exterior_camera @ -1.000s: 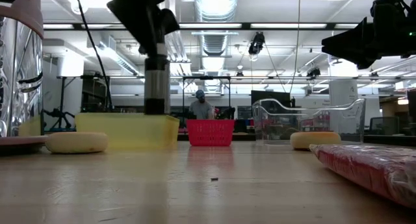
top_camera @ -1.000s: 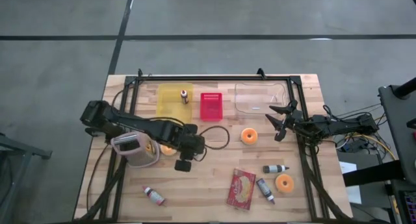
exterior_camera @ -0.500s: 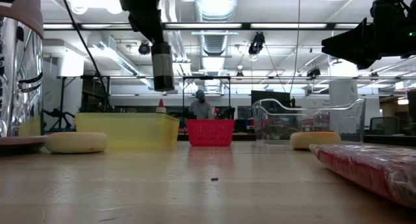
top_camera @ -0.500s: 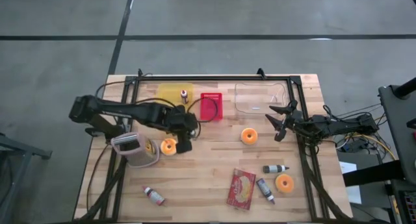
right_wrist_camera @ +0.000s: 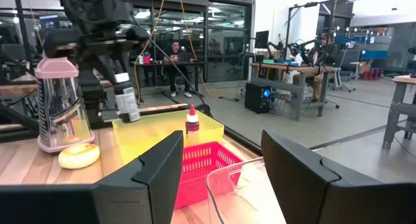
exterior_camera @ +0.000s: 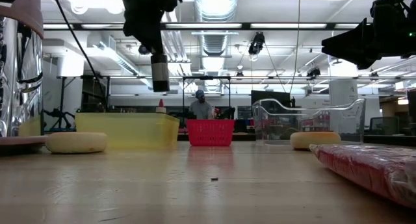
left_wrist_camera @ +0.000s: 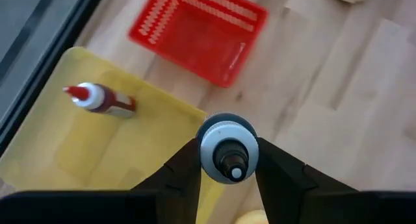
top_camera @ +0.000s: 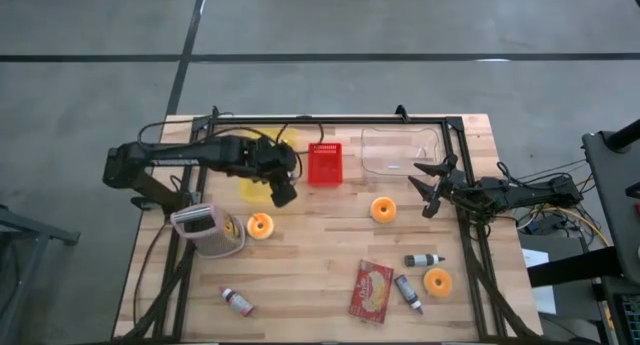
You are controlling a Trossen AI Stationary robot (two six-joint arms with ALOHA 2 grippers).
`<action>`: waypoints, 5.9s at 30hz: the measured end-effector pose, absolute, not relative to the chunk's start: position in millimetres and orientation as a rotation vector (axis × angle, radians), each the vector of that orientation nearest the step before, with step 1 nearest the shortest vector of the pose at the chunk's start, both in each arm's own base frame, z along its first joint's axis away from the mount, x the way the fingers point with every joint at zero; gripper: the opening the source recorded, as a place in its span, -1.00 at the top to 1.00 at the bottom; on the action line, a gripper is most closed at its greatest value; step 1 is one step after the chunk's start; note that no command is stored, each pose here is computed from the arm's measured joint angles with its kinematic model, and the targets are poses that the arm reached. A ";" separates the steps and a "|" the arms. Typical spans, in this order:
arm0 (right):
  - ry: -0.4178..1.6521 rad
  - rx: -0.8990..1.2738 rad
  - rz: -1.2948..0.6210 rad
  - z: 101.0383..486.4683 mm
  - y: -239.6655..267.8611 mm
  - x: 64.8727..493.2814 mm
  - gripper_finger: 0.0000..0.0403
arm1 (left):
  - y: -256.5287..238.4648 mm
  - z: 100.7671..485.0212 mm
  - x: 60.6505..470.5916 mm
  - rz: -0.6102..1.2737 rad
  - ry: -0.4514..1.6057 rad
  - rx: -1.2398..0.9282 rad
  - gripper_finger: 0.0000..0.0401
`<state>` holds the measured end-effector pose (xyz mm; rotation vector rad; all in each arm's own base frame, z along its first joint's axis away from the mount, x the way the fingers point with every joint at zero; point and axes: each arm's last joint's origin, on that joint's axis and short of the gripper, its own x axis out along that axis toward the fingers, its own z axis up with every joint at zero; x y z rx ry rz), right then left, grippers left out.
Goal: Pick & Place Food Item
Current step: Put the left black food coloring bottle into the yellow bin, then put the pink food coloring bottle into the yellow bin
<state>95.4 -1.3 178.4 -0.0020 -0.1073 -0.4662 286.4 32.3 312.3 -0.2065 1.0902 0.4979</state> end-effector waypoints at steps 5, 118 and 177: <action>-0.108 -0.002 -0.466 178.5 -1.3 95.4 -0.01 | 56.1 311.2 282.6 0.554 1.091 -0.268 0.39; -0.108 -0.002 -0.466 178.4 -1.3 95.4 -0.01 | 47.3 281.0 246.7 0.405 0.989 -0.146 0.05; -0.108 -0.002 -0.466 178.4 -1.3 95.4 -0.01 | -203.1 219.9 120.6 -0.100 0.916 -0.099 0.05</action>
